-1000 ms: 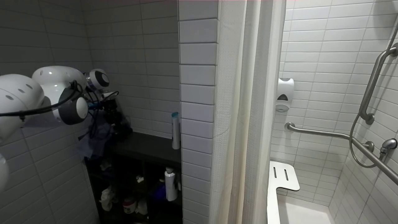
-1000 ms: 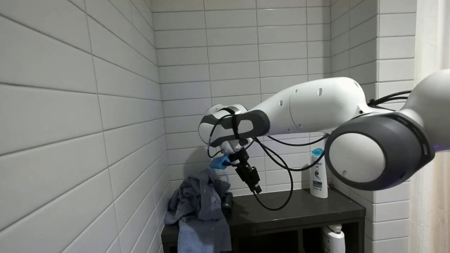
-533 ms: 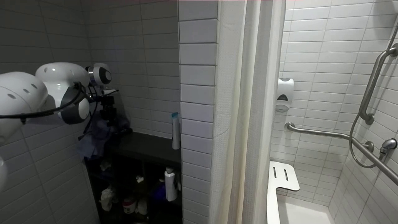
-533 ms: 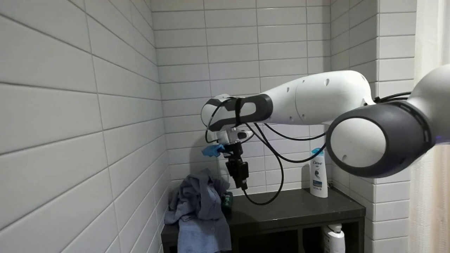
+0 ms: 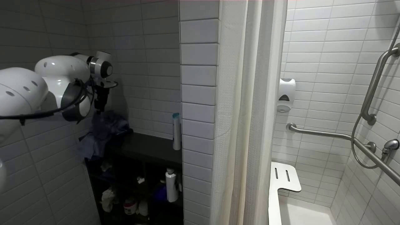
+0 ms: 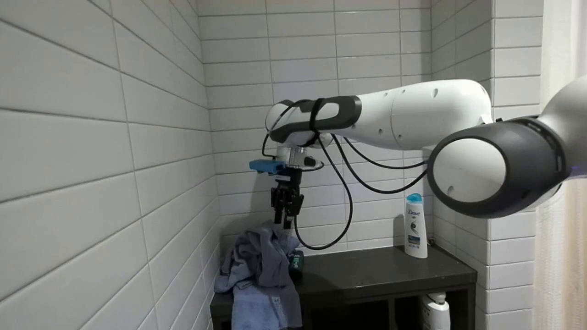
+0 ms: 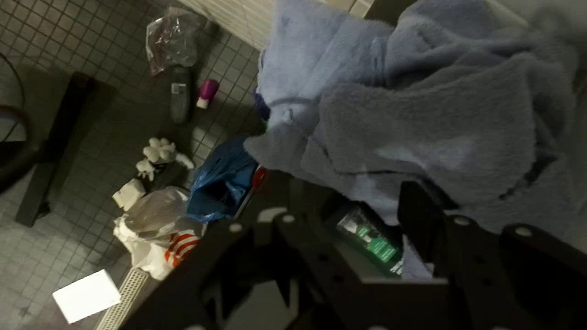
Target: Drop the purple bottle to the floor
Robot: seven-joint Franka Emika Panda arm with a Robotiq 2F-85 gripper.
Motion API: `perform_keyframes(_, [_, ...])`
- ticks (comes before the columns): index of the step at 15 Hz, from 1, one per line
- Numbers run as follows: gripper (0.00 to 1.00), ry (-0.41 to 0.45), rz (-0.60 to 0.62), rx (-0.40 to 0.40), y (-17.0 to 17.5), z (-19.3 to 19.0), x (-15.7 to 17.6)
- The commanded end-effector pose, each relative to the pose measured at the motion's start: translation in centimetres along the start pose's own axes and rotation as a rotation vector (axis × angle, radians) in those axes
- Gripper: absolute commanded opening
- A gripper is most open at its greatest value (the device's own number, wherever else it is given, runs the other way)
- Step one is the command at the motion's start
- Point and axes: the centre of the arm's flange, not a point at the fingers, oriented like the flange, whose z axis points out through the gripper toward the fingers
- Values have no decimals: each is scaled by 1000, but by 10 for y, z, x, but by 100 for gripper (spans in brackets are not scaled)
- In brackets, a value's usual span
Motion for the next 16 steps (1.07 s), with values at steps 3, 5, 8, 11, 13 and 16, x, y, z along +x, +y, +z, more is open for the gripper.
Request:
perform_keyframes(3, [98, -144, -127, 111, 37, -31, 8])
perform_keyframes(5, [100, -170, -177, 133, 44, -45, 18])
perform_keyframes(8, [100, -184, -274, 122, 58, -72, 40])
perform_keyframes(11, [100, -109, -360, 17, 77, -100, 56])
perform_keyframes(13, [100, -61, -417, -78, 94, -118, 55])
perform_keyframes(16, [100, -6, -488, -227, 121, -139, 42])
